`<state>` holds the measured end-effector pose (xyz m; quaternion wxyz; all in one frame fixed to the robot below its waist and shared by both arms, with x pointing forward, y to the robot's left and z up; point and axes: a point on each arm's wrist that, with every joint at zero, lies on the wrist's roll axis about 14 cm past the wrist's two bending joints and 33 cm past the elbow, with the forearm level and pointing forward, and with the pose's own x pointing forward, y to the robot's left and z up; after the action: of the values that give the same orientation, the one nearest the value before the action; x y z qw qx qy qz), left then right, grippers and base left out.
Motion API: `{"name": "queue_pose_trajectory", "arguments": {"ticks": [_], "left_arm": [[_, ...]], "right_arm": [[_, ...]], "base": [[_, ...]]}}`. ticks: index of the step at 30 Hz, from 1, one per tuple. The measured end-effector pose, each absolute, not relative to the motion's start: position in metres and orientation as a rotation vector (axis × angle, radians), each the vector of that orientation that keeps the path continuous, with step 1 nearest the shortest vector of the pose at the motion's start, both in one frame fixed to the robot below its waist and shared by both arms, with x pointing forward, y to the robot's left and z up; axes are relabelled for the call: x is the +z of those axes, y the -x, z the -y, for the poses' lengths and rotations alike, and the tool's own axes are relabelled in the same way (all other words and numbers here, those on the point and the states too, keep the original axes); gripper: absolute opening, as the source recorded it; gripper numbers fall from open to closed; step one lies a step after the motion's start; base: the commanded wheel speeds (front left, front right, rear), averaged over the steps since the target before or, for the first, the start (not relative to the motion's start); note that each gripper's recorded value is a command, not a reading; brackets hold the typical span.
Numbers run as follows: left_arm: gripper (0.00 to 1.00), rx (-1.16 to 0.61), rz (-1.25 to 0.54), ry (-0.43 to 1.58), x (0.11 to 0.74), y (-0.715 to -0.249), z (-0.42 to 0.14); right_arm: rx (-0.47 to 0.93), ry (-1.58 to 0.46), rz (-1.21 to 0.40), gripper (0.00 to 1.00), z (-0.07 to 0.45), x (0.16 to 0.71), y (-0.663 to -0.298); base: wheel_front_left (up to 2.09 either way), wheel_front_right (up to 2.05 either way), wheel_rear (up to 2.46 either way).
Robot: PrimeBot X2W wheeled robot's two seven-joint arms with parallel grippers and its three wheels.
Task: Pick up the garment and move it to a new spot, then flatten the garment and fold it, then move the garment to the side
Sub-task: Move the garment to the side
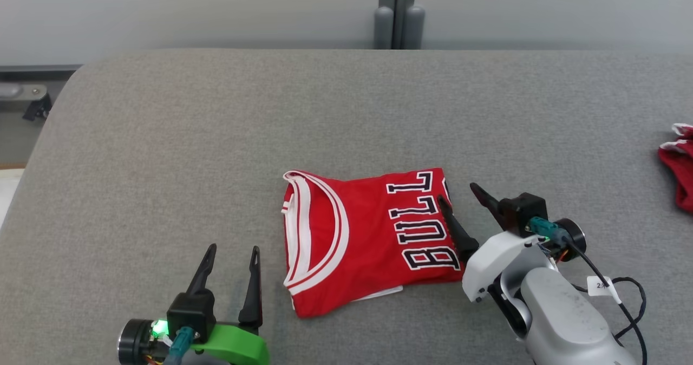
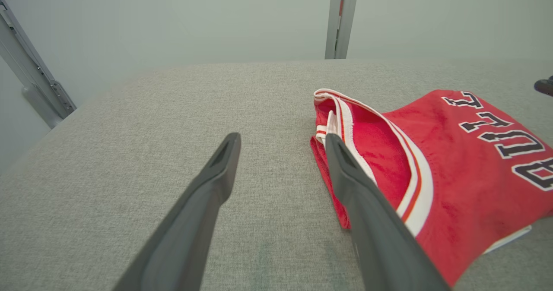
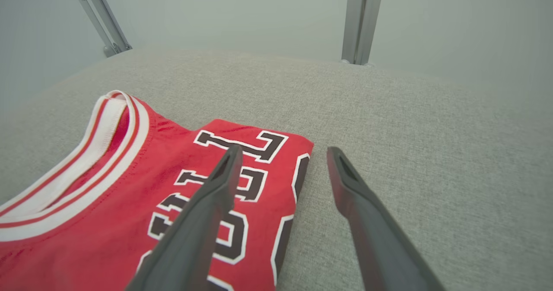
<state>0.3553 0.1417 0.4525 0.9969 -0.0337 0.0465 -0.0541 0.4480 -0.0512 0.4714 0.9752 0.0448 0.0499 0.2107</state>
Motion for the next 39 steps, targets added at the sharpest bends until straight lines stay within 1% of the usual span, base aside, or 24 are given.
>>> {"name": "queue_pose_trajectory", "arguments": {"ticks": [3,8,9,10,11,12,17,23,30,39], "left_arm": [[1.00,-0.093,-0.100,0.069,0.450,-0.356,-0.146],[1.00,-0.070,-0.115,0.069,0.446,-0.356,-0.153],[1.00,-0.066,-0.119,0.068,0.445,-0.356,-0.155],[1.00,-0.063,-0.122,0.069,0.444,-0.356,-0.156],[1.00,-0.060,-0.125,0.069,0.443,-0.356,-0.156],[1.00,-0.058,-0.127,0.069,0.442,-0.356,-0.157],[1.00,-0.089,-0.126,0.072,0.442,-0.360,-0.147],[1.00,-0.169,-0.100,0.080,0.450,-0.372,-0.122],[1.00,-0.303,-0.078,0.089,0.456,-0.387,-0.078],[1.00,-0.525,-0.059,0.106,0.462,-0.399,-0.004]], "right_arm": [[0.451,-0.076,-0.181,1.00,0.042,0.447,-0.448],[0.475,-0.048,-0.334,1.00,0.036,0.402,-0.438],[0.475,-0.055,-0.349,0.68,0.035,0.397,-0.437],[0.476,-0.056,-0.360,0.32,0.034,0.394,-0.438],[0.477,-0.059,-0.365,0.19,0.033,0.393,-0.440],[0.477,-0.068,-0.364,0.00,0.032,0.394,-0.441],[0.452,-0.091,-0.344,0.00,0.037,0.401,-0.446],[0.370,-0.102,-0.306,0.00,0.069,0.412,-0.446],[0.237,-0.109,-0.269,0.00,0.121,0.423,-0.434],[0.021,-0.119,-0.233,0.00,0.200,0.433,-0.401]], "base": [[0.00,0.00,0.00],[0.00,0.00,0.00],[0.00,0.00,0.00],[0.00,0.00,0.00],[0.00,0.00,0.00],[0.00,0.00,0.00],[0.00,0.00,0.00],[0.00,0.00,0.00],[0.00,0.00,0.00],[0.00,0.00,0.00]]}}
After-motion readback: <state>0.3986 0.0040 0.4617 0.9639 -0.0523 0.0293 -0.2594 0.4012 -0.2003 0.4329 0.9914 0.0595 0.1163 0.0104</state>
